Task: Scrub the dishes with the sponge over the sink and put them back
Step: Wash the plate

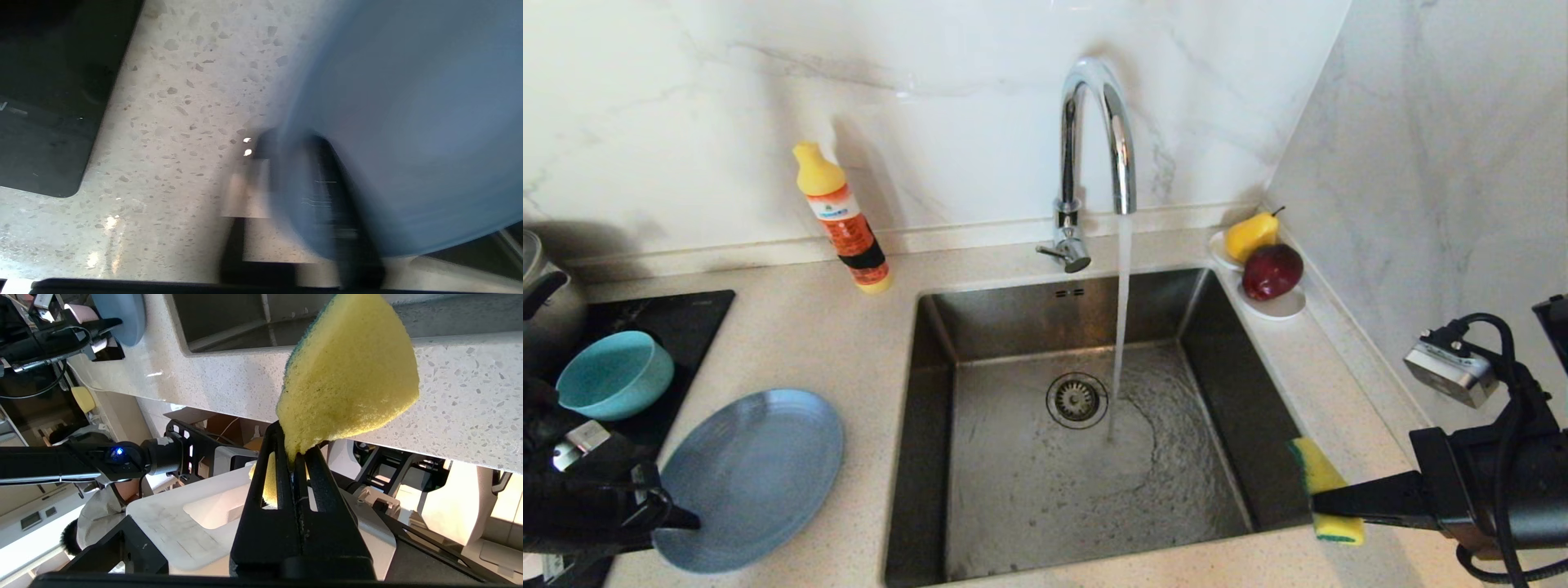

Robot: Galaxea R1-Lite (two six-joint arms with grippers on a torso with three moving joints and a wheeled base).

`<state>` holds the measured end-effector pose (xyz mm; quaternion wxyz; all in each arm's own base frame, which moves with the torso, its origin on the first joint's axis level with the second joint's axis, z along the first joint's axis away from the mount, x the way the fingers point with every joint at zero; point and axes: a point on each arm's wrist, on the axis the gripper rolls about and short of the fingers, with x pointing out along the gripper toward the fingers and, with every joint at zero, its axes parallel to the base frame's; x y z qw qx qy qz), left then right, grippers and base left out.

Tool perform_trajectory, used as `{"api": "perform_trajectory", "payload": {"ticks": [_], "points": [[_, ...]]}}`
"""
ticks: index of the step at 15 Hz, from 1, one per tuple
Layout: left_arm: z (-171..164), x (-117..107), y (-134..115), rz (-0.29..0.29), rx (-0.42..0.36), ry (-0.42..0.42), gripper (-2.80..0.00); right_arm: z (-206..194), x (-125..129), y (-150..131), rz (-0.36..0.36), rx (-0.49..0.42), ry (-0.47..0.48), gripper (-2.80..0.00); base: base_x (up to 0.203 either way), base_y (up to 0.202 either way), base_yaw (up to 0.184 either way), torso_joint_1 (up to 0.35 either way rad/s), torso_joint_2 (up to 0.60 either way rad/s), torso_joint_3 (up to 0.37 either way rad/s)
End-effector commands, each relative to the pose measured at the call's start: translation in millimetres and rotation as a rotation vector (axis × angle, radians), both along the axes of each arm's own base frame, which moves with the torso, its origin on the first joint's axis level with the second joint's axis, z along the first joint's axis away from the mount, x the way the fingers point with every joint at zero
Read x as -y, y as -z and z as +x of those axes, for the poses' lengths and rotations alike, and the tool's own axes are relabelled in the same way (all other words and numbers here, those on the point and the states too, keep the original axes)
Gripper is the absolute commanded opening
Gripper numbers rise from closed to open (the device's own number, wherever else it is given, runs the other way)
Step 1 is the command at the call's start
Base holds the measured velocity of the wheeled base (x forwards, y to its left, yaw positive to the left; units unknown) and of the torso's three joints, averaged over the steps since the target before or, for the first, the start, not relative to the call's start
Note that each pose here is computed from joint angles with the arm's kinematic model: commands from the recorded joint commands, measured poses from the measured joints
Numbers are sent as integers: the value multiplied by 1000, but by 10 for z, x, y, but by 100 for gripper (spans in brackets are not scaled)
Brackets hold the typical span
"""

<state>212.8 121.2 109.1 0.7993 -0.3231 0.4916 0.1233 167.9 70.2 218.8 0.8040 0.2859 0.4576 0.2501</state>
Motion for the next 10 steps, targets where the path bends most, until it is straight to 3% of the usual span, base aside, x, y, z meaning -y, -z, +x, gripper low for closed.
{"api": "perform_trajectory", "payload": {"ticks": [1,5,10], "points": [[-4,-2,-1,-2,0,-2,-280,1,-2,-4,4,-3,-1,-280,0,0,0,0,0,0],[-44,21,-73,16,16,-5,-280,-21,6,-21,8,3,1,-280,0,0,0,0,0,0],[-208,75,-347,74,88,-24,-280,-10,-2,0,6,-7,-3,-280,0,0,0,0,0,0]]}}
